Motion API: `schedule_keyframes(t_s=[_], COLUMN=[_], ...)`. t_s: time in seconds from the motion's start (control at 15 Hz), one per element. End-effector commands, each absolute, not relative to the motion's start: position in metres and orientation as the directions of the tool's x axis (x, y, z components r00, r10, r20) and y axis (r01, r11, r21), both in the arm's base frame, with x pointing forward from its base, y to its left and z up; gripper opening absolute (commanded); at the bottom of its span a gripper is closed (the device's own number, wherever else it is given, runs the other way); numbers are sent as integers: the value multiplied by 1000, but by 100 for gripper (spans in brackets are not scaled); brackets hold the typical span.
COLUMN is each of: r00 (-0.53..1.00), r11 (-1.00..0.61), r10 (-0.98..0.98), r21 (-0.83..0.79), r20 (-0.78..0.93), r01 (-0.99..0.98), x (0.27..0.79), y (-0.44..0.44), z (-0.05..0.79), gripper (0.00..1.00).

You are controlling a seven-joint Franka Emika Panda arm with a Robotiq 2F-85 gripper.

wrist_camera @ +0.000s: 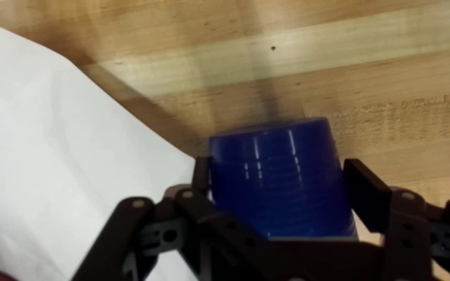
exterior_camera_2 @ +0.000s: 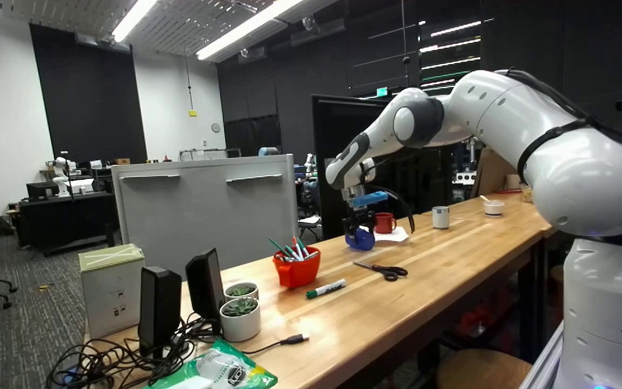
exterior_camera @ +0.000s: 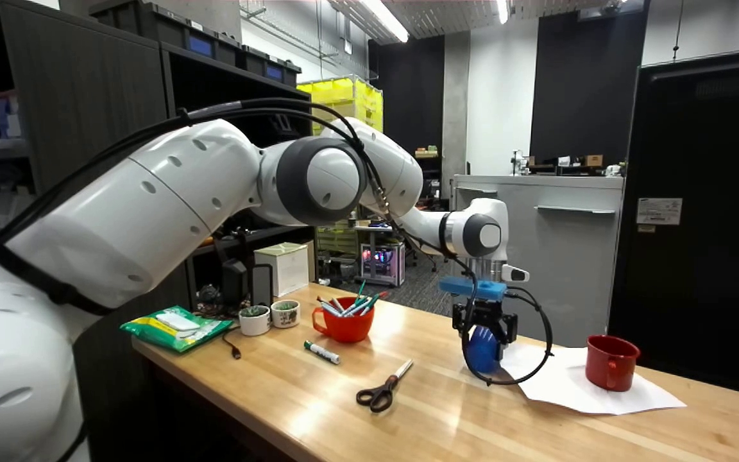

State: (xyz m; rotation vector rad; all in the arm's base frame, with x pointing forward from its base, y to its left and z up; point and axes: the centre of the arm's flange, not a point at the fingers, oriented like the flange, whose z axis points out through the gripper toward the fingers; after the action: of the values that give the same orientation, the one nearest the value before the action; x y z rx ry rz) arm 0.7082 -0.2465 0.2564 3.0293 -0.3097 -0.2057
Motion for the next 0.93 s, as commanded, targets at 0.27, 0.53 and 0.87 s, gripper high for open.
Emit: schedule_keyframes(t_s=[0.27,0.53,0.87], r00=[986,992,991], r11=[-987,-987,-984], r10=[-144,-125,-124], r21=[84,107,123], r20=[-89,-32,41], r01=[-136,-120,-128], x=[692,681,669], y=[-238,-233,-233], z=[271,278,291], gripper=[53,53,53])
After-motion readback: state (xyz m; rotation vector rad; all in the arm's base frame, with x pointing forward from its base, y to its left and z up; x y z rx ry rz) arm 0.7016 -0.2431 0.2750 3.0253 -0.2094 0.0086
